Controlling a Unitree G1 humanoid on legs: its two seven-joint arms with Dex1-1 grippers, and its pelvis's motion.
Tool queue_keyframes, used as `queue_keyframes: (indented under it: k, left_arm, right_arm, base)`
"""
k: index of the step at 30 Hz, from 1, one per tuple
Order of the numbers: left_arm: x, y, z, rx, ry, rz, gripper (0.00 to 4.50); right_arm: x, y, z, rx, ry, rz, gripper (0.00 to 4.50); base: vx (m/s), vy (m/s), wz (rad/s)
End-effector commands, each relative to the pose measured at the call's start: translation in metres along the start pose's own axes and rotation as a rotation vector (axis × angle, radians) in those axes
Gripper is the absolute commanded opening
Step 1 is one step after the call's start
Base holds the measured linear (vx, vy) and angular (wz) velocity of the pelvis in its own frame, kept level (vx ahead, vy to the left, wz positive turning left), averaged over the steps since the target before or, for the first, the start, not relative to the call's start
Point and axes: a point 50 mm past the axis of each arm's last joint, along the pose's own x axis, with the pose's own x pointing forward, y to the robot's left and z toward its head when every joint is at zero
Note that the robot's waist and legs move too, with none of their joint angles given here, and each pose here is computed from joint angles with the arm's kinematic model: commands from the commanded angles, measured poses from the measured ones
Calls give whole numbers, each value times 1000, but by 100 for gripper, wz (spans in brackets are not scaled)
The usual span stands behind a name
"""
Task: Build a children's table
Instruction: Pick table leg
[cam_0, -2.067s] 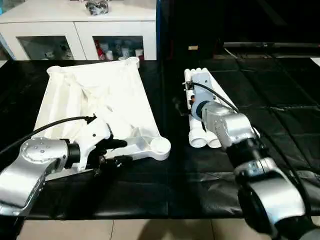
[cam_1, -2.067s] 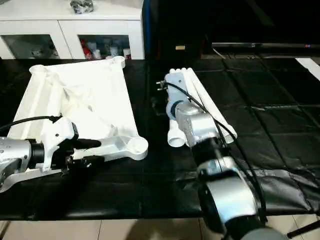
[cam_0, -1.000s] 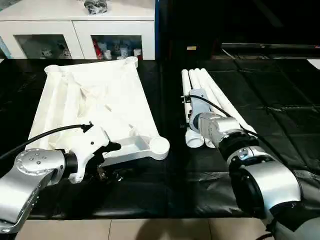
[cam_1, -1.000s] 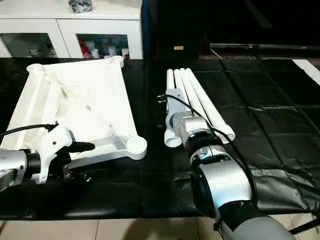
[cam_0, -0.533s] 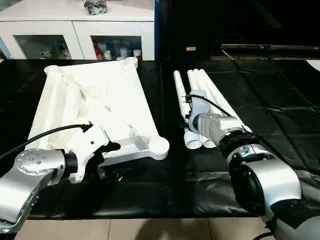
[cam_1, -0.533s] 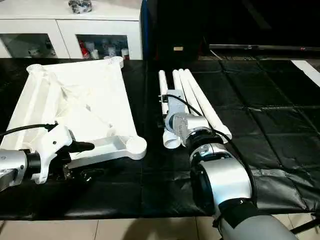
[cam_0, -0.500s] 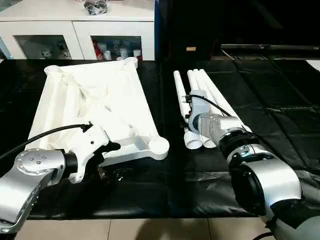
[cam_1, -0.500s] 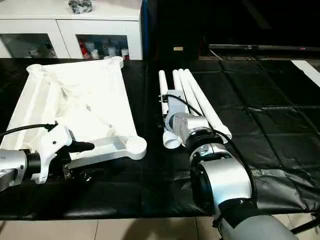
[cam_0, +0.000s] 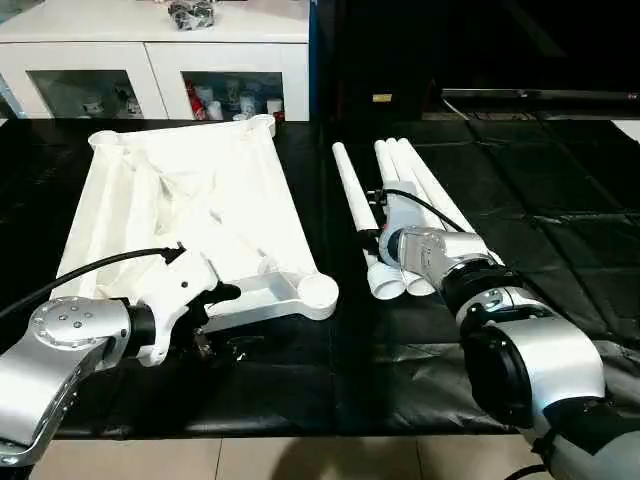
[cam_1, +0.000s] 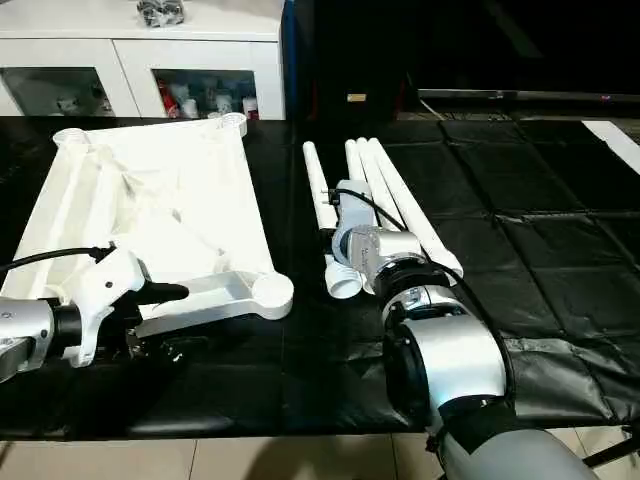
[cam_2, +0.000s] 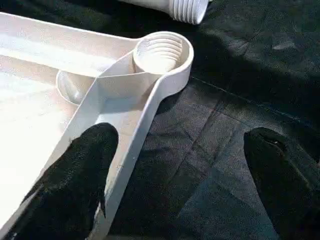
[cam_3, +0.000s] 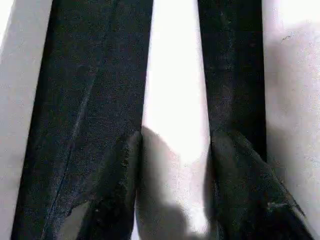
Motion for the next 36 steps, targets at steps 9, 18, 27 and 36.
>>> queue_keyframes:
  k: [9,18,27,36]
  left_arm:
    - [-1,1,5,30,1,8,450]
    - [-1,2,5,39,-4,22,450]
    - [5,14,15,68,-75,129,450]
    - [16,20,34,18,-235,185,450]
  right_arm:
    - [-1,-3,7,35,-43,-22,179]
    - [-9,0,36,55,-175,17,179]
    - [-29,3,75,63,-446,123,179]
    - [-52,-4,80,206,-636,310,179]
  base:
    - [0,0,0]
    - [0,0,0]
    - [0,0,0]
    - [0,0,0]
